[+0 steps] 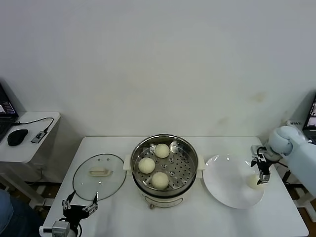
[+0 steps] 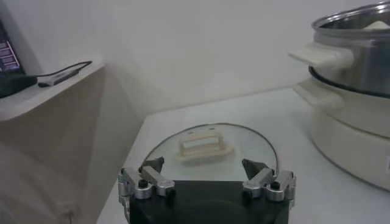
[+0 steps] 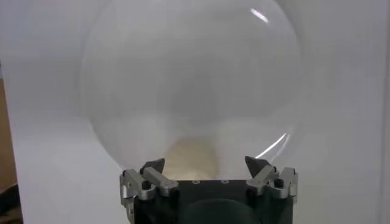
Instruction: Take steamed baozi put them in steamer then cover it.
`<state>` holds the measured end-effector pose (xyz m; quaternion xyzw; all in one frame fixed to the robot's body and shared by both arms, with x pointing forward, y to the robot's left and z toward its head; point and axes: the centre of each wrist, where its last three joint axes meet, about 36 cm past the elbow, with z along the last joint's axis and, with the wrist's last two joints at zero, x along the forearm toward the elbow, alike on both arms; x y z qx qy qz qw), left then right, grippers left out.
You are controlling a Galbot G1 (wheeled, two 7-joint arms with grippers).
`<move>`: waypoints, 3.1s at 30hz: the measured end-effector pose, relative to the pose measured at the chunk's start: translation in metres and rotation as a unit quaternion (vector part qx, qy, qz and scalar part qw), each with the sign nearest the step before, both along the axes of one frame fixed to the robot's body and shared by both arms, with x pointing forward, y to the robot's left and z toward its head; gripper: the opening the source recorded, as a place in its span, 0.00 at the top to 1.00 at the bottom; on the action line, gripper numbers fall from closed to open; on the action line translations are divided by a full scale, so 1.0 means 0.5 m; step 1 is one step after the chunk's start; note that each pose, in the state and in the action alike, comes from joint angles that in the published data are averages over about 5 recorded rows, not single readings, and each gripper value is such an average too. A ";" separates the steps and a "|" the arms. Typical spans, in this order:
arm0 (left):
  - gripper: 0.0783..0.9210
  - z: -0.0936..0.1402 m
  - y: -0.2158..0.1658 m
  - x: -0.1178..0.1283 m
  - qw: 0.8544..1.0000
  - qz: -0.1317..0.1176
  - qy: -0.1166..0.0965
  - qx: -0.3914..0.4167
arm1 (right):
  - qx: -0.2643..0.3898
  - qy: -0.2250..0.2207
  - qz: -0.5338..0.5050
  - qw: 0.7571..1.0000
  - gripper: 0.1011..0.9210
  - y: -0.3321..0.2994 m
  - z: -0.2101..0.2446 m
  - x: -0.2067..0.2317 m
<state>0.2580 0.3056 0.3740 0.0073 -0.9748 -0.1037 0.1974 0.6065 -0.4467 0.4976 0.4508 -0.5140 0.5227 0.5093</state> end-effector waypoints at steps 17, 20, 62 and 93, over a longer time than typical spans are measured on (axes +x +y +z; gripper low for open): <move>0.12 -0.008 0.001 0.001 1.000 0.001 0.004 0.000 | -0.018 0.022 0.010 1.000 0.12 0.012 -0.051 0.009; 0.12 -0.009 0.001 0.001 1.000 0.000 0.005 0.000 | -0.020 0.023 0.009 0.999 0.12 0.011 -0.056 0.011; 0.12 -0.021 0.002 0.016 1.000 0.008 0.002 -0.013 | 0.051 -0.033 0.001 0.998 0.40 0.051 0.101 0.025; 0.12 0.016 0.021 0.036 0.999 0.016 -0.031 -0.015 | 0.177 -0.020 0.106 0.978 0.40 0.485 0.379 0.096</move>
